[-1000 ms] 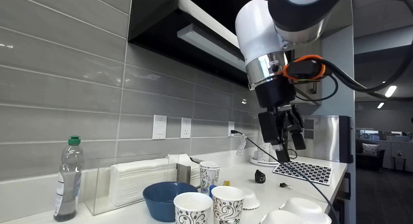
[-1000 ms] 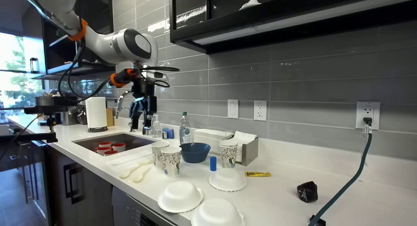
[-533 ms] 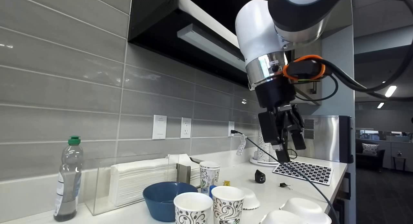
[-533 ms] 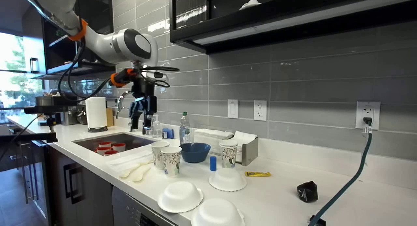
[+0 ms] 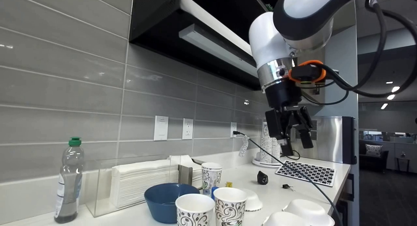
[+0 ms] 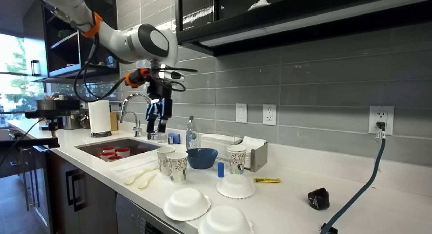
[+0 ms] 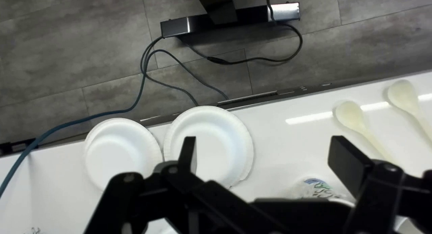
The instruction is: Stack up the white bowls on the counter
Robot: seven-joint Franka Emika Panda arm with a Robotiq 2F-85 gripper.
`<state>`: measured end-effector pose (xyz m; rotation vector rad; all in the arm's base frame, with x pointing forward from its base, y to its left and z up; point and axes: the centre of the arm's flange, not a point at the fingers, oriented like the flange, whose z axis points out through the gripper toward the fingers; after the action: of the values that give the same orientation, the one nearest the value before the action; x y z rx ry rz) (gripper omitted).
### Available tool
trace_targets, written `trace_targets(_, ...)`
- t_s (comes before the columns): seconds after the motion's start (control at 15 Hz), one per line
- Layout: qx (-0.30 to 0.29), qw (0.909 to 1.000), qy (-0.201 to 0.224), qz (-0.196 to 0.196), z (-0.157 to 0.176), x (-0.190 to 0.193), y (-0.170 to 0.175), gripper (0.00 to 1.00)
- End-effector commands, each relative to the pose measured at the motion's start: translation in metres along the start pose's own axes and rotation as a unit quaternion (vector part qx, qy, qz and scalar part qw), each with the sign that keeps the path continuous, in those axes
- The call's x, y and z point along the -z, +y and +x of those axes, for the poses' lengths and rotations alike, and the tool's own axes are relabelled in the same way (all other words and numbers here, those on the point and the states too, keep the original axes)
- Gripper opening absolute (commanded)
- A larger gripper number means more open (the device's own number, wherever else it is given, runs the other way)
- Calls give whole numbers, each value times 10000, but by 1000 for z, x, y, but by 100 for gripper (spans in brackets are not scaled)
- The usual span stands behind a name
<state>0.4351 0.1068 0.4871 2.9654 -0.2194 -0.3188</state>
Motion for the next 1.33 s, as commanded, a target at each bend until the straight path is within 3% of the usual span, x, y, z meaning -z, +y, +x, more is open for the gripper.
trace_targets(0.0, -497, 9951, -13, 855, -1, -19, 92, 100)
trace_targets(0.33, -994, 9737, 75, 2048, 2, -64, 188, 100)
trace_targets(0.4, -991, 9815, -66, 1637, 11, -45, 171, 100)
trace_targets(0.53, -1069, 9765, -28, 1871, 9, -60, 192, 100)
trace_targets(0.93, -1028, 9765, -21, 1894, 8, -61, 188, 100)
trace_targets(1.27, -1162, 9580, -405, 2591, 19, -94, 243, 100)
